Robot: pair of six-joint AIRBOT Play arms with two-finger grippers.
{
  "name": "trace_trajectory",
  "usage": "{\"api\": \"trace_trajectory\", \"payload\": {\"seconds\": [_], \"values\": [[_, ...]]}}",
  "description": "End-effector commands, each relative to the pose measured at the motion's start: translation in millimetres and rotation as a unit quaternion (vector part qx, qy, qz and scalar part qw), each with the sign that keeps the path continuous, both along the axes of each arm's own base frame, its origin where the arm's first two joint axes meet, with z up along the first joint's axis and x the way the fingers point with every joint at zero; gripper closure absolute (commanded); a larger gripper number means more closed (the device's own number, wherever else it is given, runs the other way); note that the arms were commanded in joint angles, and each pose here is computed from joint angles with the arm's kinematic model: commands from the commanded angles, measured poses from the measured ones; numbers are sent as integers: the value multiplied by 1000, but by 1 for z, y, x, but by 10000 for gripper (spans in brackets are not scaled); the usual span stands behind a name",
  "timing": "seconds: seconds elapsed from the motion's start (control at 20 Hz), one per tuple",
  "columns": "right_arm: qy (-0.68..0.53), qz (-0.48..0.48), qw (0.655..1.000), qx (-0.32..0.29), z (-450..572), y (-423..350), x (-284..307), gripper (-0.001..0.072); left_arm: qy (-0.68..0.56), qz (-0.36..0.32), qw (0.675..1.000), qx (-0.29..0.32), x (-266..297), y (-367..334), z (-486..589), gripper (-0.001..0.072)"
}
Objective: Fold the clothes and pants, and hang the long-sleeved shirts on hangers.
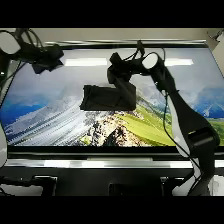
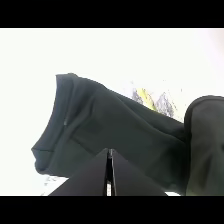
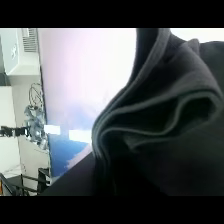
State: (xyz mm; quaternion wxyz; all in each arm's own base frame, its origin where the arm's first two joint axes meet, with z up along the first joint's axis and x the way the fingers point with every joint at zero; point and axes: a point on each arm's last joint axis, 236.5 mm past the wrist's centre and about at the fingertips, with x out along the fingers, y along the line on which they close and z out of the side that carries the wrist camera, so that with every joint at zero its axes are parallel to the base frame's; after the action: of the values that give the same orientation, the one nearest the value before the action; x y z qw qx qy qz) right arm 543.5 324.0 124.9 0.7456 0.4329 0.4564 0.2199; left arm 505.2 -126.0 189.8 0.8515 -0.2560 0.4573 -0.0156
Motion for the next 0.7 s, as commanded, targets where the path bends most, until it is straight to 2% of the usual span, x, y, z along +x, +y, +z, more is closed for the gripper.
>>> {"api": "trace_trajectory", "payload": {"seconds": [0.0,0.2,0.65], "values": [[7,-31,999,25,-29,34,13,681,-6,25,999,21,-11,48,19,685],[16,-40,998,49,-49,59,16,681,-3,37,999,33,-16,75,22,685],[48,-22,997,50,-94,101,-3,680,-5,32,999,43,-16,83,22,685]]}}
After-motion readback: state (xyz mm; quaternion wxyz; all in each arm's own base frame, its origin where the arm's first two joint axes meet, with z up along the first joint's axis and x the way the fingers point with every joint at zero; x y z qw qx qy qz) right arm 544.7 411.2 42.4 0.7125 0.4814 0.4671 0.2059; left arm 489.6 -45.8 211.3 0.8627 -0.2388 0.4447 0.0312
